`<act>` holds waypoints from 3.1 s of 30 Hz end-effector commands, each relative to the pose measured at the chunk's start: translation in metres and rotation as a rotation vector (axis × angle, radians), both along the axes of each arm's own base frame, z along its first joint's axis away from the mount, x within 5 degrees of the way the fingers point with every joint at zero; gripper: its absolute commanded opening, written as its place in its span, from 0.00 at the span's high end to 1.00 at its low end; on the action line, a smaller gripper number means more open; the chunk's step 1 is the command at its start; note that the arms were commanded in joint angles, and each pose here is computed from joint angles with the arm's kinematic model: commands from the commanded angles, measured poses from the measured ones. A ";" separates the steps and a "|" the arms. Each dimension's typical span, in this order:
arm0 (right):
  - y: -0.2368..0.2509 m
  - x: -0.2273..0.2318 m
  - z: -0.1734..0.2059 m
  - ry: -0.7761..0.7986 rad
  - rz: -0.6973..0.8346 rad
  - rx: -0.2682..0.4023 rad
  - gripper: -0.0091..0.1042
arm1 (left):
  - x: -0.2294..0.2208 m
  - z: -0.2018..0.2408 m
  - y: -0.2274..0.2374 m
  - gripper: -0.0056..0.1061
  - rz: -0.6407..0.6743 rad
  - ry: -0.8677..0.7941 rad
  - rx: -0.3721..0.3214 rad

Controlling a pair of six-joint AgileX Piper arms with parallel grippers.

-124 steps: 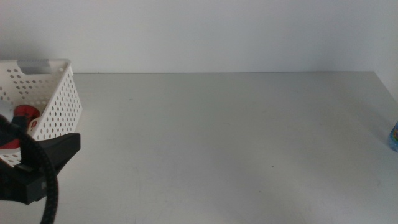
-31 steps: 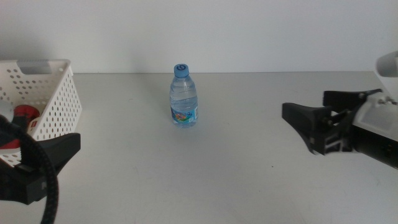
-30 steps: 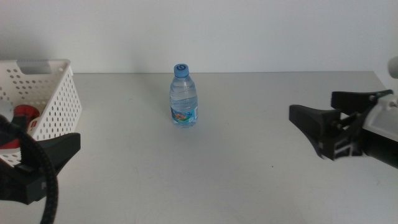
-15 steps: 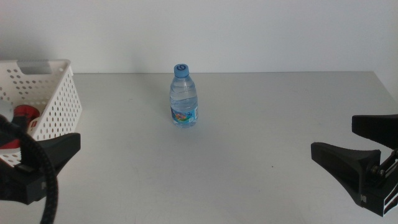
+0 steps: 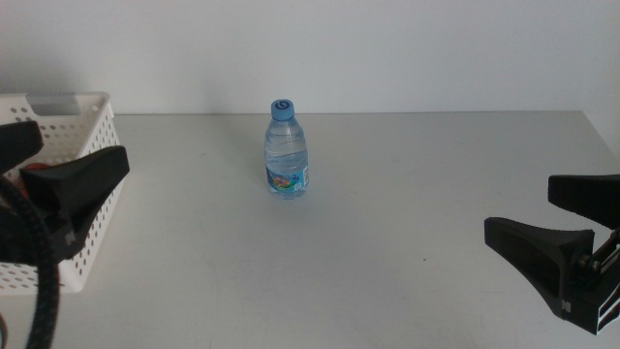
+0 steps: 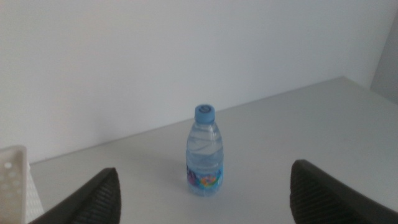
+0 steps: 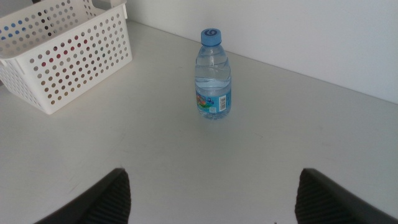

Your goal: Use arms to grab the bottles and put them into the dustbin to the left of the table.

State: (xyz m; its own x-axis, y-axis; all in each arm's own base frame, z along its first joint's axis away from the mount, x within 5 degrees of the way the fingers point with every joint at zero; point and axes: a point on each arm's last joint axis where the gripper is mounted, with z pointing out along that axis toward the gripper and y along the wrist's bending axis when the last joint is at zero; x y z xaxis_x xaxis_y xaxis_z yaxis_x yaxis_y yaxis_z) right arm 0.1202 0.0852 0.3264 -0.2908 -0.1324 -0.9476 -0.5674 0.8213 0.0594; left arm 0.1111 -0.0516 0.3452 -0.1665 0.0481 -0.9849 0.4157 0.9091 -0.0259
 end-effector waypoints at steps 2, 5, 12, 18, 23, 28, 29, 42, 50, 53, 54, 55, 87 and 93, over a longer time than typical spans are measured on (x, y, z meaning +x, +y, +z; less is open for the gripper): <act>0.001 0.001 0.016 -0.096 0.003 0.044 0.32 | 0.009 0.015 -0.004 0.12 -0.002 -0.175 -0.094; 0.001 0.001 0.015 -0.096 0.003 0.044 0.32 | 0.017 -0.001 -0.008 0.12 -0.005 -0.219 -0.112; 0.001 0.001 0.015 -0.096 0.003 0.044 0.32 | 0.025 -0.061 -0.014 0.12 -0.018 -0.266 -0.140; 0.001 0.001 0.015 -0.096 0.003 0.044 0.32 | 0.055 -0.083 -0.028 0.12 -0.026 -0.130 -0.058; 0.001 0.001 0.015 -0.096 0.003 0.044 0.32 | 0.093 -0.087 -0.047 0.12 -0.036 -0.105 -0.055; 0.001 0.001 0.015 -0.096 0.003 0.044 0.32 | 0.140 -0.095 -0.071 0.12 -0.052 -0.070 -0.055; 0.001 0.001 0.015 -0.096 0.003 0.044 0.32 | 0.149 -0.094 -0.075 0.12 -0.057 -0.073 -0.054; 0.001 0.001 0.015 -0.096 0.003 0.044 0.32 | 0.244 -0.116 -0.109 0.12 -0.058 -0.058 -0.046; 0.001 0.001 0.015 -0.096 0.003 0.044 0.32 | 0.281 -0.146 -0.125 0.12 -0.055 -0.027 -0.041; 0.001 0.001 0.015 -0.096 0.003 0.044 0.32 | 0.290 -0.160 -0.129 0.13 -0.052 -0.017 -0.045; 0.001 0.001 0.015 -0.096 0.003 0.044 0.32 | 0.292 -0.164 -0.129 0.14 -0.046 -0.018 -0.052; 0.001 0.001 0.015 -0.096 0.003 0.044 0.32 | 0.295 -0.167 -0.128 0.16 -0.037 -0.020 -0.063; 0.001 0.001 0.015 -0.096 0.003 0.044 0.32 | 0.233 0.042 0.032 0.92 0.261 0.545 0.399; 0.001 0.001 0.015 -0.096 0.003 0.044 0.32 | 0.227 0.042 0.094 0.92 0.403 0.639 0.337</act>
